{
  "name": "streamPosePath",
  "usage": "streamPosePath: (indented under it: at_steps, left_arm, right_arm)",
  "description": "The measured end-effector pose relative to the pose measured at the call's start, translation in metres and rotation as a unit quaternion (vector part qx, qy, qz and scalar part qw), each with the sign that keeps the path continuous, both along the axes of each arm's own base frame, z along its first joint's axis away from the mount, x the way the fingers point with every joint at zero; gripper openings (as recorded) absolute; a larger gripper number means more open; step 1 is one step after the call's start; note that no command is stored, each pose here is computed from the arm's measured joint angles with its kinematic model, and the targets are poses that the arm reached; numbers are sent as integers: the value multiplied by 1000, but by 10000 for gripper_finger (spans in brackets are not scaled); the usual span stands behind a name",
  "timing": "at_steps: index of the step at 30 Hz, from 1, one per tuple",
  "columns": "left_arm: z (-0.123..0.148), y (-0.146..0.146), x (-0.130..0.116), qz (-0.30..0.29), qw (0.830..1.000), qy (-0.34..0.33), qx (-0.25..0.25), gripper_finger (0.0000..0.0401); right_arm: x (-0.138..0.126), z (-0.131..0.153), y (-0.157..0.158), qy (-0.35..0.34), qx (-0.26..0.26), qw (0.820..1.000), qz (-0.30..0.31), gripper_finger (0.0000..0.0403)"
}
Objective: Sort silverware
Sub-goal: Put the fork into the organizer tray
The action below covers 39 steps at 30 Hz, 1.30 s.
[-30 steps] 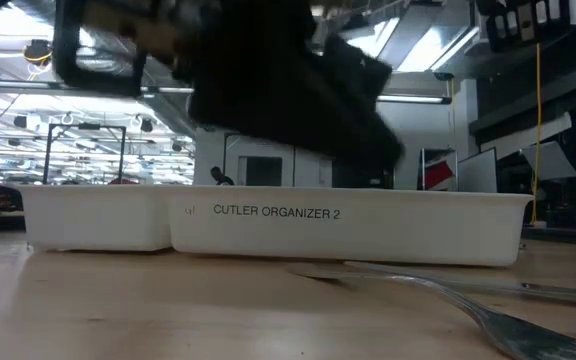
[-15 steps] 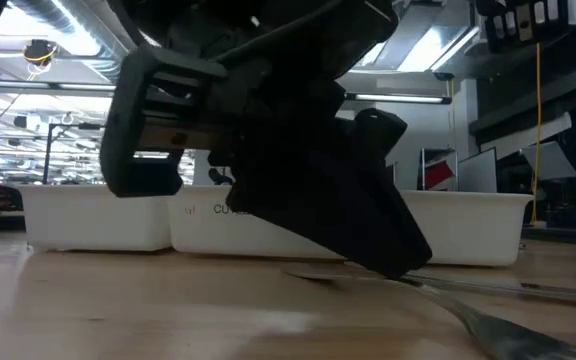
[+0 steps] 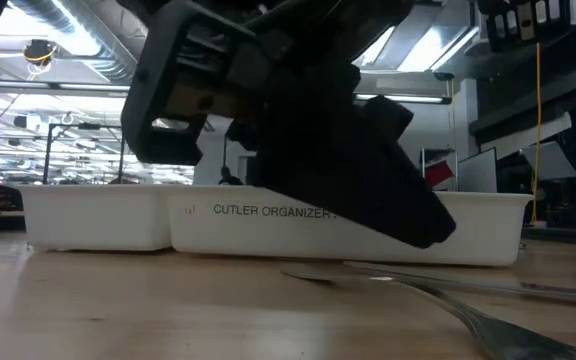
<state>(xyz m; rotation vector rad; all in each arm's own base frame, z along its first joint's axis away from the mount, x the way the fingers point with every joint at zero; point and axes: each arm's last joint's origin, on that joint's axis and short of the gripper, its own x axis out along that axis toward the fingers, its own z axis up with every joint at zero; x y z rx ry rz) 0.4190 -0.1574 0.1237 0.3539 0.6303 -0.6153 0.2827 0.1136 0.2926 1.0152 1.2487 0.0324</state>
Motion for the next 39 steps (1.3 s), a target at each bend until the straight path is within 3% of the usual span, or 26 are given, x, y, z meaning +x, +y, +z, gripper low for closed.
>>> streamPosePath:
  at_steps: [5, 11, 21, 26, 39]
  left_arm:
    - [6, -7, 1, -9, 1000, -11, -3, 74]
    - [-2, -13, -8, -42, 998, 28, 24, 74]
    - [-2, -14, -9, -43, 998, 26, 32, 74]
    - [-2, -13, -8, -45, 997, 12, 59, 74]
    - [-24, -9, -11, -43, 994, 66, 78, 74]
  right_arm:
    - [0, 0, 0, -1, -1, 1000, 2, 114]
    - [0, 0, 0, -9, -6, 1000, 13, 114]
    - [0, 0, 0, -9, -7, 1000, 13, 114]
    - [0, 0, 0, -14, -10, 1000, 20, 114]
    - [0, 0, 0, -14, -10, 1000, 20, 114]
